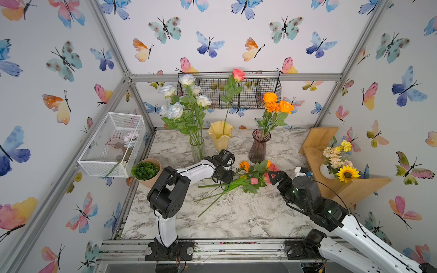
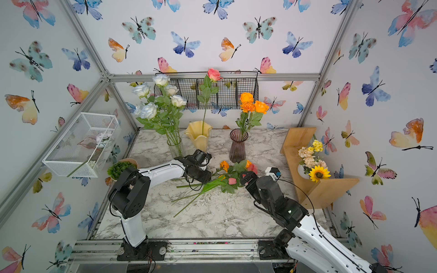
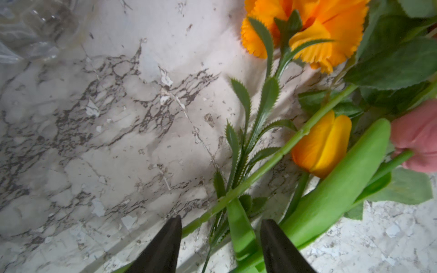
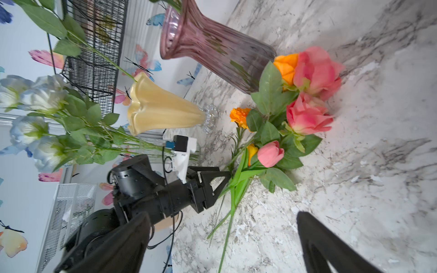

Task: Arrange the flowers in different vases according to their colors
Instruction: Pick up the flower at the center of the board.

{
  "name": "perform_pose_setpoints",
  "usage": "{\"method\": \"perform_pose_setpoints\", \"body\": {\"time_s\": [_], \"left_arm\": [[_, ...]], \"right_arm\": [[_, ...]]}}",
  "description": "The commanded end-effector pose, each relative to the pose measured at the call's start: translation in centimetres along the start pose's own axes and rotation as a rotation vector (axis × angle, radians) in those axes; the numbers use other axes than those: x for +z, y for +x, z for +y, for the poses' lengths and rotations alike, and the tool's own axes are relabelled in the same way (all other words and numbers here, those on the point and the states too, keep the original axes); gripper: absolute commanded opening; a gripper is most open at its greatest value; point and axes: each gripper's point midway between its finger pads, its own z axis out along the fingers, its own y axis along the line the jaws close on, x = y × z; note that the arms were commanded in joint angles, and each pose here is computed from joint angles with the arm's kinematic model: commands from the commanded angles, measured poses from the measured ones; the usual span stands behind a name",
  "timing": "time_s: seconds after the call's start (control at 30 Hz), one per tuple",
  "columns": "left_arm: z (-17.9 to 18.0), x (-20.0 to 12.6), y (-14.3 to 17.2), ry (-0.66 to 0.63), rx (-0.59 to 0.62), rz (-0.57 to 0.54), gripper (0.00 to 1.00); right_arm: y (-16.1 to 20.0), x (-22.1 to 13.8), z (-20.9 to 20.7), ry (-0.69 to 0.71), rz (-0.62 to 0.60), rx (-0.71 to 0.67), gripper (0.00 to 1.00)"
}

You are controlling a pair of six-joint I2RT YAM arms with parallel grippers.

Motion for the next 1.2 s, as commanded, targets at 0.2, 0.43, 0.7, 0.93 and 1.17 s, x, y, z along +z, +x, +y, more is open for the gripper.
{"method": "perform_pose_setpoints", "body": {"time_s": [0.2, 0.43, 0.7, 0.93, 1.17], "left_arm": [[0.0, 0.7, -0.6, -0.115, 0.092, -0.022, 0.54], [0.0, 0.5, -0.8, -0.135, 0.116, -0.037, 0.45], [-1.4, 1.6, -1.4, -0.139, 0.169, -0.034, 0.38], [-1.8, 1.7, -3.1, -0.149, 0.186, -0.061, 0.32], [-2.3, 3.4, -2.8, -0.143, 0.209, -0.030, 0.31]], "right_arm": [[-1.6, -1.5, 0.0, 0.048, -0.052, -0.048, 1.00], [-1.3, -1.4, -0.1, 0.049, -0.034, -0.051, 1.00], [-0.8, -1.2, 0.0, 0.035, -0.012, -0.049, 0.99], [-0.8, -1.5, 0.0, 0.029, -0.014, -0.049, 1.00], [-0.9, -1.6, 0.1, 0.021, -0.018, -0.048, 0.99]]}}
